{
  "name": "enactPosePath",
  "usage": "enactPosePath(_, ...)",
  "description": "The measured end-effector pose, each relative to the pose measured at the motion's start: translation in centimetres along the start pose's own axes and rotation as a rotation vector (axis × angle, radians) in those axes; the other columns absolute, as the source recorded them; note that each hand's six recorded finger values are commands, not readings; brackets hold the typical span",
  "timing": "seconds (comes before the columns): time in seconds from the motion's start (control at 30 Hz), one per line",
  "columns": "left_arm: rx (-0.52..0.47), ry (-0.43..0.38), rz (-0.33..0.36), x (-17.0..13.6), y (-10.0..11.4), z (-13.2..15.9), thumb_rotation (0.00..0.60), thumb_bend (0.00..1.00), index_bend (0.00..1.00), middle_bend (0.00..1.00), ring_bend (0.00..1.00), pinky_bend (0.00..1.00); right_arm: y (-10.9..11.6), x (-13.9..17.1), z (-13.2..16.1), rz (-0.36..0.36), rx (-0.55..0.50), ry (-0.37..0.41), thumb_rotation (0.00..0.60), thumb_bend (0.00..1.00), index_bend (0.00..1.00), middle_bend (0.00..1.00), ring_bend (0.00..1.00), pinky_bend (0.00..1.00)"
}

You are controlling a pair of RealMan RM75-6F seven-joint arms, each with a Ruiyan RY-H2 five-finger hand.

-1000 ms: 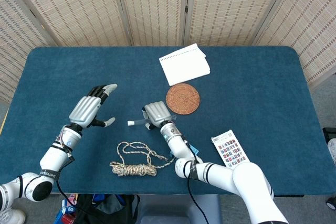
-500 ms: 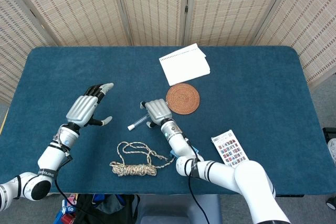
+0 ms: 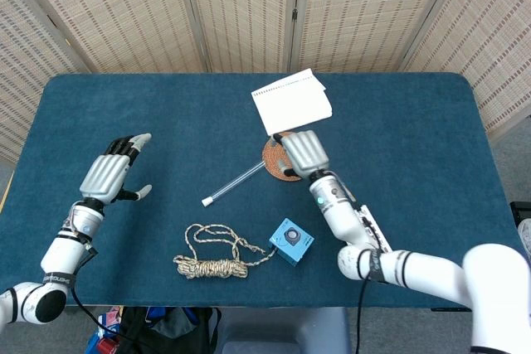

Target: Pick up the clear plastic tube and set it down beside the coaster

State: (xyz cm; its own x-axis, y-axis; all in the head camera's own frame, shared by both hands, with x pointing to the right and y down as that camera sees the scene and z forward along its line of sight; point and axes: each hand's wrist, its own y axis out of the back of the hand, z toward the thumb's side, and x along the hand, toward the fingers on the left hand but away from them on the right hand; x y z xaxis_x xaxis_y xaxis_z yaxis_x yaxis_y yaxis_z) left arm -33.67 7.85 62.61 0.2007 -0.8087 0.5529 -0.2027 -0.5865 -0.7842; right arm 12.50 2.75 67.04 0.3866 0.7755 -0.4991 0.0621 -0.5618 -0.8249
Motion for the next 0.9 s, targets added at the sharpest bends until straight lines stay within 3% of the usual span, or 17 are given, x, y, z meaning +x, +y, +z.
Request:
enactPosePath(0.13,0.017,0.027,0.029,-0.8,0.3,-1.1,0.600,0.25,0.02,0.00,0.00,0.00,2.1,4.3,-4.4,-0.042,0.037,-0.053,0.600,0.65,0.51,0.69,0.70,0.86)
enactPosePath(0.27,0.046,0.048,0.068,-2.0,0.9,-2.3,0.600,0.25,0.06,0.00,0.00,0.00,3.4,8.9,-8.3,-0.085,0.067,-0.104,0.600,0.67,0.51,0.63,0.59,0.69)
enactPosePath(0.6,0.115,0.115,0.178,-6.3,2.0,-4.8,0.600,0.25,0.08,0.00,0.00,0.00,4.5,19.9,-13.7,-0.194,0.072,-0.194,0.600,0.63,0.51,0.60,0.55,0.68)
enactPosePath(0.9,0.161,0.175,0.196,-11.1,1.5,-6.3,0.600,0.25,0.07,0.00,0.00,0.00,3.5,28.4,-15.6,-0.213,0.047,-0.259,0.600,0.57,0.51,0.60,0.55,0.67)
